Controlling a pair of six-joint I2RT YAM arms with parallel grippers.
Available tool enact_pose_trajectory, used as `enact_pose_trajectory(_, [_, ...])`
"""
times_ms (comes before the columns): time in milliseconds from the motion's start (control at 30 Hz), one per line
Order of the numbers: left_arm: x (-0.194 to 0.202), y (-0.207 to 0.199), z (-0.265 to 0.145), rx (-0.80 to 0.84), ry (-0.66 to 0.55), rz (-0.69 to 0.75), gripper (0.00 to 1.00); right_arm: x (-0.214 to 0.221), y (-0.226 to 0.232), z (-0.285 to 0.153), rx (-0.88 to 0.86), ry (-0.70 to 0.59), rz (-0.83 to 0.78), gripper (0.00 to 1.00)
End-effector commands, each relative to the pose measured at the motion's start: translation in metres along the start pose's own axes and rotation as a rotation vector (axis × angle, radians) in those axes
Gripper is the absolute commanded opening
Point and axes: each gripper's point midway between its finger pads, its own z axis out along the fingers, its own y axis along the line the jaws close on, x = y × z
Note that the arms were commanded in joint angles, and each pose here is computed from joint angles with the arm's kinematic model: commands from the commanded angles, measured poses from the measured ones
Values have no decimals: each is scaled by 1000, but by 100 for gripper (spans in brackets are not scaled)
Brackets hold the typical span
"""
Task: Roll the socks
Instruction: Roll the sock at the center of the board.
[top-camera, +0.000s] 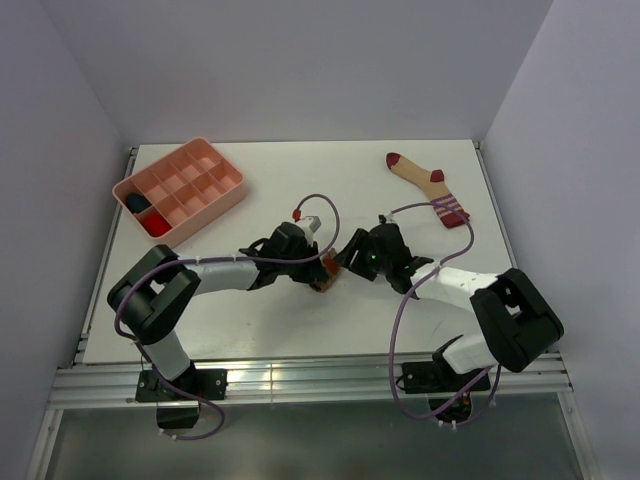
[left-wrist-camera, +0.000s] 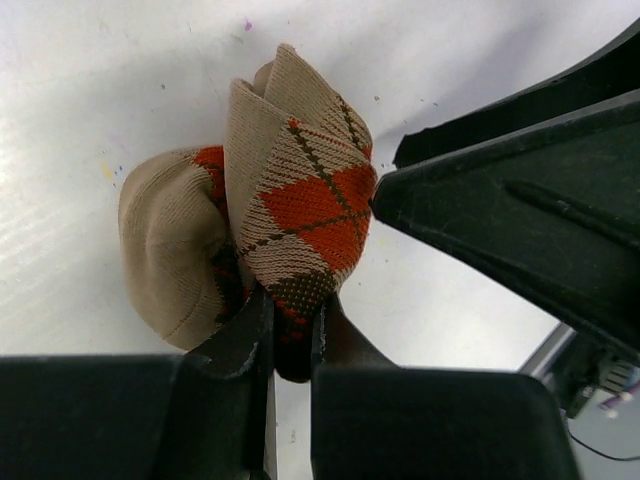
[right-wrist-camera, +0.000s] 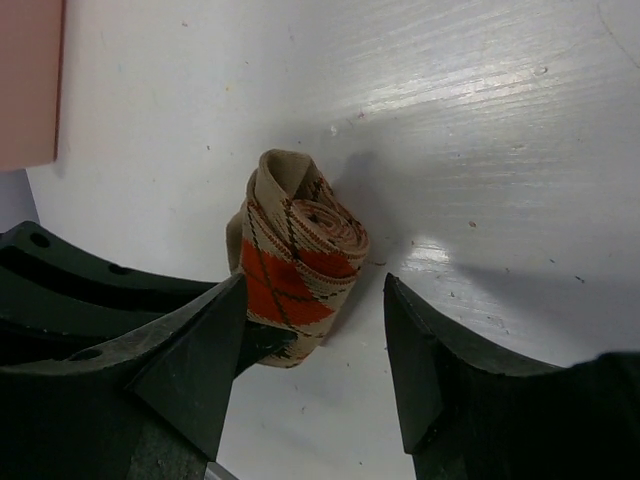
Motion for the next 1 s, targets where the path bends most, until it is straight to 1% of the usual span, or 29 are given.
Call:
enact_pose_trajectory(0, [34,11,-7,-11,117,-113,1,-18,27,2,-65,-60,12,64])
enact_pose_trajectory(233, [42,12,-11,26,132,-220,1,-8,30,9,-61,-21,11,64])
enact_pose_trajectory(300, [39,9,-12,51,114,-257,1,-4,31,11,-68,-2,11,64])
enact_pose_trajectory(433, [45,15,-14,71,109,-321,1,7,30,16,-63,38,4,64])
enact_pose_trajectory(500, [40,14,-16,101,86,-359,1,10,30,17,-59,49,-2,64])
enact_pose_trajectory(600, [41,22,-18,99,77,-400,1,14,32,19,-62,68,2,64])
enact_pose_trajectory(867, [46,24,-13,112,91,-441,1,25,41,23,-63,124,-26,64])
enact_pose_trajectory(967, [49,26,-10,122,102,-453,1,30,37,27,-39,144,-28,64])
